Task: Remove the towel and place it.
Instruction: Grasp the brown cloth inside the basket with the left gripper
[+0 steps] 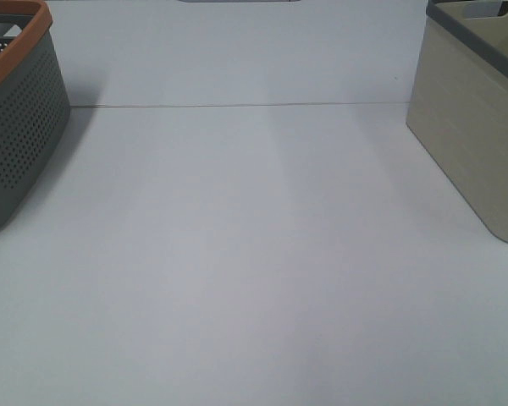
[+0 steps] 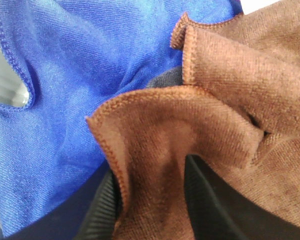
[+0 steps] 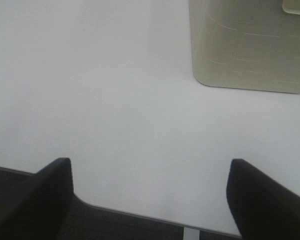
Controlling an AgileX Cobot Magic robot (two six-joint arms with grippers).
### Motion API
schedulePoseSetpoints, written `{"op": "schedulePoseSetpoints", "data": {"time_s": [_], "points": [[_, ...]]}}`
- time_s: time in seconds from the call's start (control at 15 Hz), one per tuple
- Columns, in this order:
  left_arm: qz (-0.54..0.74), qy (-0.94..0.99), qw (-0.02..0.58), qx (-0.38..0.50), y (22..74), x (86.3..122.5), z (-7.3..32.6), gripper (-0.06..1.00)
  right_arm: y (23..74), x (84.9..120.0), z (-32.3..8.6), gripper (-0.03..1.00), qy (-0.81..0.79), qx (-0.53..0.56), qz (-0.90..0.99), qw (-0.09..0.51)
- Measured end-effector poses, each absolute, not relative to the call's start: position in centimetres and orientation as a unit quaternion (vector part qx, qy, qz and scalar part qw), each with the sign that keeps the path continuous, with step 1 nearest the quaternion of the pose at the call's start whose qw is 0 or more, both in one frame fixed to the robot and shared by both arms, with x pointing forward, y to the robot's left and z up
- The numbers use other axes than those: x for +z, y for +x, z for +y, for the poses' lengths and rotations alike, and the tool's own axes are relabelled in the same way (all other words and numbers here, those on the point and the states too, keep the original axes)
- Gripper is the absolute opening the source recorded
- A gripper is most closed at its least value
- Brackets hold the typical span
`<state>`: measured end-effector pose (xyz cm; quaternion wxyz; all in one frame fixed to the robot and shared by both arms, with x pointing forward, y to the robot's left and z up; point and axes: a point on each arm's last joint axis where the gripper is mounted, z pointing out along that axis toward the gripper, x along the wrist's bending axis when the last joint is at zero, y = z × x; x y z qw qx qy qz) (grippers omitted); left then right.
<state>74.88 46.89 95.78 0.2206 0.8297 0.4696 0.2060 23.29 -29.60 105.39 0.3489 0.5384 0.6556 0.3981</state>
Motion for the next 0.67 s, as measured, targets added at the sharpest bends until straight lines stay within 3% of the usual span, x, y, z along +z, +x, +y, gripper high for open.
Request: {"op": "schedulePoseSetpoints", "data": {"time_s": [0.2, 0.67], "points": [[0.476, 0.825, 0.222, 0.208, 74.93, 95.81, 46.93, 0.39, 23.29, 105.39, -29.60, 0.74, 0.538, 0.398, 0.656, 0.349], [0.485, 0.819, 0.224, 0.209, 74.97, 95.83, 46.97, 0.13, 23.29, 105.39, -29.60, 0.74, 0.538, 0.398, 0.656, 0.349]]}}
